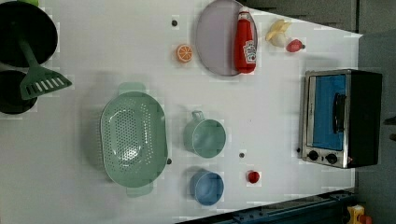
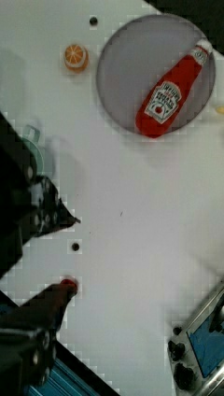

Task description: Flap open oven.

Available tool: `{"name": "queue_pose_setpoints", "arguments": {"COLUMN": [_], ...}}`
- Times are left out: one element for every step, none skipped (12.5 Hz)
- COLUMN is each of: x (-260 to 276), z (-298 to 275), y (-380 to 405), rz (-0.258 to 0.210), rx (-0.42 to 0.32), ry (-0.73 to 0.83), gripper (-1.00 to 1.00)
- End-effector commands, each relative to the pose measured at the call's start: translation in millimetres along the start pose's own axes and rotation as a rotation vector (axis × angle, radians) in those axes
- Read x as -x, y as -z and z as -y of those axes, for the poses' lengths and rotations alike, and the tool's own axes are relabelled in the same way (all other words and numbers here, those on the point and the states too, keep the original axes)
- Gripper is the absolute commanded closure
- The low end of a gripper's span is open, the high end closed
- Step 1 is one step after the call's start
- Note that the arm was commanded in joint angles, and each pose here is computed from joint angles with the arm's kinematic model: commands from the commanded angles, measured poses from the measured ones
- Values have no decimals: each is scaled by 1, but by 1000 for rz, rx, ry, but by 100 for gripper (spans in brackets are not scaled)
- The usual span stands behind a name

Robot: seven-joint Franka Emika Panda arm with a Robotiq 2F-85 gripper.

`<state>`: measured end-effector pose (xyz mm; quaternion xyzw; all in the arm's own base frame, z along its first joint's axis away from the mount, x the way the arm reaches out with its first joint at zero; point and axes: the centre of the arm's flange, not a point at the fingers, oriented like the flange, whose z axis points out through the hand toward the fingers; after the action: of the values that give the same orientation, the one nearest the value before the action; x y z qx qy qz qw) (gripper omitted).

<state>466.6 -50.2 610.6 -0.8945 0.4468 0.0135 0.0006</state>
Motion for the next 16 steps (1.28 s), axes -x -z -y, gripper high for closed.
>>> {"name": "queue_pose_setpoints", "arguments": {"x": [-14, -21, -28, -35, -43, -51, -61, -70, -79, -88, -96, -103, -109, -116, -122, -127], "z": [-9, -15, -23, -31, -38, -45, -53, -60, -66, -74, -82, -89, -95, -101, -107, -112], "y": [-30, -41, -53, -65, -76, -87, -98, -109, -119, -130, -141, -151, -162, -173, -182, -191], "rz": [50, 66, 84, 101, 113, 113, 100, 79, 48, 18, -3, -18, -28, -35, -38, -39], "rx": [40, 53, 67, 77, 82, 84, 87, 92, 104, 121, 132, 135, 132, 125, 123, 124], "ry": [-82, -90, -80, -51, -12, 34, 90, 150, 217, 284, 350, 411, 475, 537, 597, 667], "gripper": [65, 65, 65, 65, 65, 65, 65, 65, 65, 65, 65, 65, 65, 65, 65, 65]}}
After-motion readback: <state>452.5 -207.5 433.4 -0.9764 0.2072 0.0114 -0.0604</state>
